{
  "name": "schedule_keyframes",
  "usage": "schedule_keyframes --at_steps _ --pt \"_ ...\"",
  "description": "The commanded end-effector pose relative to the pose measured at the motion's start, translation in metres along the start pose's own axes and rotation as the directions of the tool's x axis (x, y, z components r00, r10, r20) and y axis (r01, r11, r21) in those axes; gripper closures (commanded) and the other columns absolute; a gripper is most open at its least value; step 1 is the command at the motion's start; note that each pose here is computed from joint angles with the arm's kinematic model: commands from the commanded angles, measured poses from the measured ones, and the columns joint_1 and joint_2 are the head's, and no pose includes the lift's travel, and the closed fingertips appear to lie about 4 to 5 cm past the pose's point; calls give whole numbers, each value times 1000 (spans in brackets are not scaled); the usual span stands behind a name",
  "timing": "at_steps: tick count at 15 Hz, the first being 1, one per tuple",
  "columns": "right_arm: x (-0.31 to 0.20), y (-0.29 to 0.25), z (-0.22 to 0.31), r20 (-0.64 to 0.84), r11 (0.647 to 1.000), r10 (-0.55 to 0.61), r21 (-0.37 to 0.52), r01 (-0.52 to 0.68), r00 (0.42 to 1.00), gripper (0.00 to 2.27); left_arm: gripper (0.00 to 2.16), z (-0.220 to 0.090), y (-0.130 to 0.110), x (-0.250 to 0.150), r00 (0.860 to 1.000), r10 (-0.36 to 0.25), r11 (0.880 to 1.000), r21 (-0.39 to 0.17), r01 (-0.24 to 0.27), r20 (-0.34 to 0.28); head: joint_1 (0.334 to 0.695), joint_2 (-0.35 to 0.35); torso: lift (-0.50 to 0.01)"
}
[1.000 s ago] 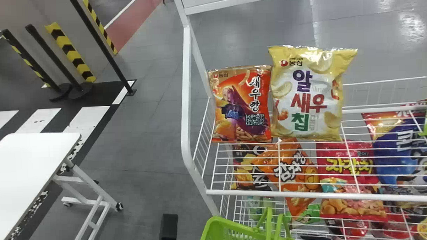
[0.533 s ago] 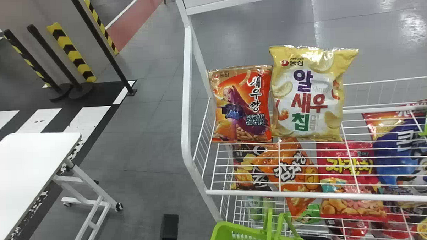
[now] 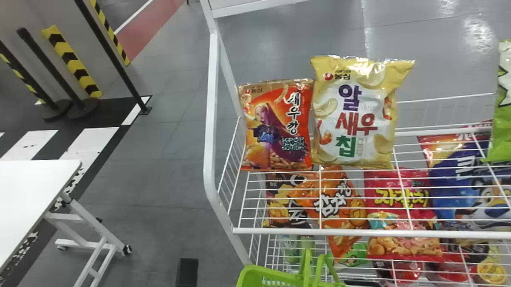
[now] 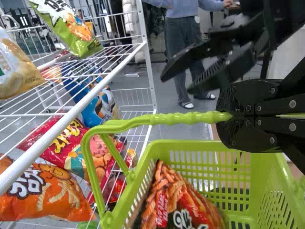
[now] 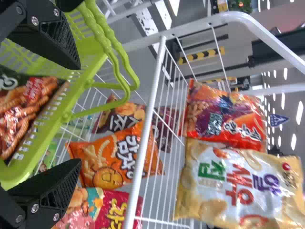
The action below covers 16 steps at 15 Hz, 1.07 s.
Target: Hold basket handle with left hand then pick spicy shrimp crackers with right hand and place into basket
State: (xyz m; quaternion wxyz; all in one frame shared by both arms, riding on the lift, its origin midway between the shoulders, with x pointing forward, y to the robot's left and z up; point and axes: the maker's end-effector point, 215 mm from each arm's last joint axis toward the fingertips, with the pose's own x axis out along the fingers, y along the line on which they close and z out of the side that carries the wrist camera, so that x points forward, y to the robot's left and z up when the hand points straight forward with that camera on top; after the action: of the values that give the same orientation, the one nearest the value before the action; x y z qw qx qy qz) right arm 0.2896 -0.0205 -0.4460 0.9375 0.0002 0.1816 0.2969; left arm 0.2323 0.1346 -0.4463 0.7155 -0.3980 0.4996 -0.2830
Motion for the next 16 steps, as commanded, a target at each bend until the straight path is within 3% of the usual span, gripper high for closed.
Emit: schedule_keyframes --at_steps 1,5,9,12,16 --pt "-5 -2 2 2 1000 -8 3 8 1000 127 1889 0 1 1 1000 -2 1000 -6 2 -1 695 268 -37" --pt "-19 -12 31 74 999 -51 4 51 996 134 1889 1 3 0 1000 1 1000 -10 -1 1 695 252 -37" --pt "-44 -42 94 212 990 -137 3 140 968 144 1889 1 7 2 1000 4 1000 -18 -4 -2 695 205 -37" --pt "-62 -65 140 315 978 -197 1 207 928 147 1889 1 6 3 1000 1 1000 -19 -1 -2 695 139 -37" --pt "-76 -110 149 339 946 -308 13 323 889 147 1889 1 7 2 1000 3 1000 -21 -3 -1 695 45 -37"
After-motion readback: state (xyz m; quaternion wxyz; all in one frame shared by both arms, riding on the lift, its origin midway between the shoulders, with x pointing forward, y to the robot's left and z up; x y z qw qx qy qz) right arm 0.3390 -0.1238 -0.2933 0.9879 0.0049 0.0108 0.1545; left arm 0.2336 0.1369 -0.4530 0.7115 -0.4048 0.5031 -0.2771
